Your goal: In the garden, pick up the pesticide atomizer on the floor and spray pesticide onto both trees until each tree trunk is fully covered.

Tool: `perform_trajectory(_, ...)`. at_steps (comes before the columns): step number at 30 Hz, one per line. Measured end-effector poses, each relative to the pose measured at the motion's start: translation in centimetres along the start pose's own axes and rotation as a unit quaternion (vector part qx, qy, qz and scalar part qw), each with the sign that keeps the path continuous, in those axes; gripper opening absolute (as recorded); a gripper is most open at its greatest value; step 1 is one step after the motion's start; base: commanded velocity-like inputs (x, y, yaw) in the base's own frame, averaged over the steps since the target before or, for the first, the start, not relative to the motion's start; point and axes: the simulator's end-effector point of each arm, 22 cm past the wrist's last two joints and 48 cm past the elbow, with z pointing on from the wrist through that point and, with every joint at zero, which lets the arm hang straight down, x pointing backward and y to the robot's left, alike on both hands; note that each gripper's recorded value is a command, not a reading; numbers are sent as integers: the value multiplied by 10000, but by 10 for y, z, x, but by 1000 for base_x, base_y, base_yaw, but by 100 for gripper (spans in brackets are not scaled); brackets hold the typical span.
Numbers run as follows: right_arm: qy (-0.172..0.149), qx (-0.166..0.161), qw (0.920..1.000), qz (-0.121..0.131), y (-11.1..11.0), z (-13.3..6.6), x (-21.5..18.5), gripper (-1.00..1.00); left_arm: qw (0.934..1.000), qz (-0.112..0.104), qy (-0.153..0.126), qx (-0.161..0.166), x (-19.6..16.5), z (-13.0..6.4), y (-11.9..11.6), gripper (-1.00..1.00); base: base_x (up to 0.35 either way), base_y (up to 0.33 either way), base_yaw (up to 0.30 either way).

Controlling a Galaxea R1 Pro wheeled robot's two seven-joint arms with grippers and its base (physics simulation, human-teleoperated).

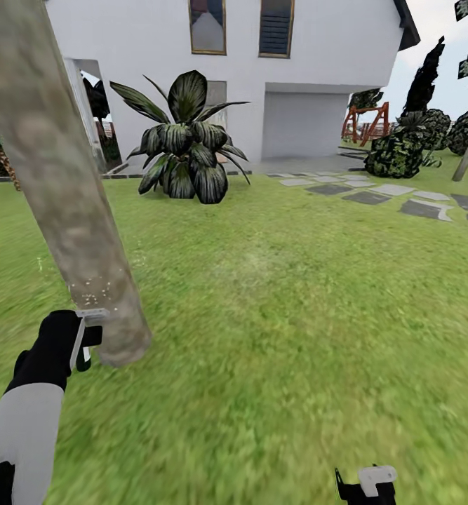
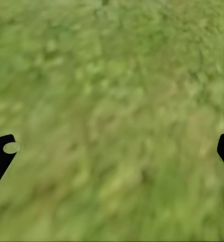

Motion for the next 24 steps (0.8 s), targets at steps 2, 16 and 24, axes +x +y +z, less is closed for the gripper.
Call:
perform_trajectory(2, 0, 2, 10000, -1, 0, 0, 0, 100, 10000, 3, -2, 0, 0, 0, 0, -100, 96, -261, 0)
perform_trajectory(16, 0, 4, 10000, 2, 0, 0, 0, 100, 10000, 7, -5, -12, -1, 0, 1, -100, 111, -259, 0)
perform_trajectory(24, -1, -2, 10000, -2, 0, 0, 0, 100, 10000, 6, -1, -21, 0, 0, 2, -100, 193, -233, 188)
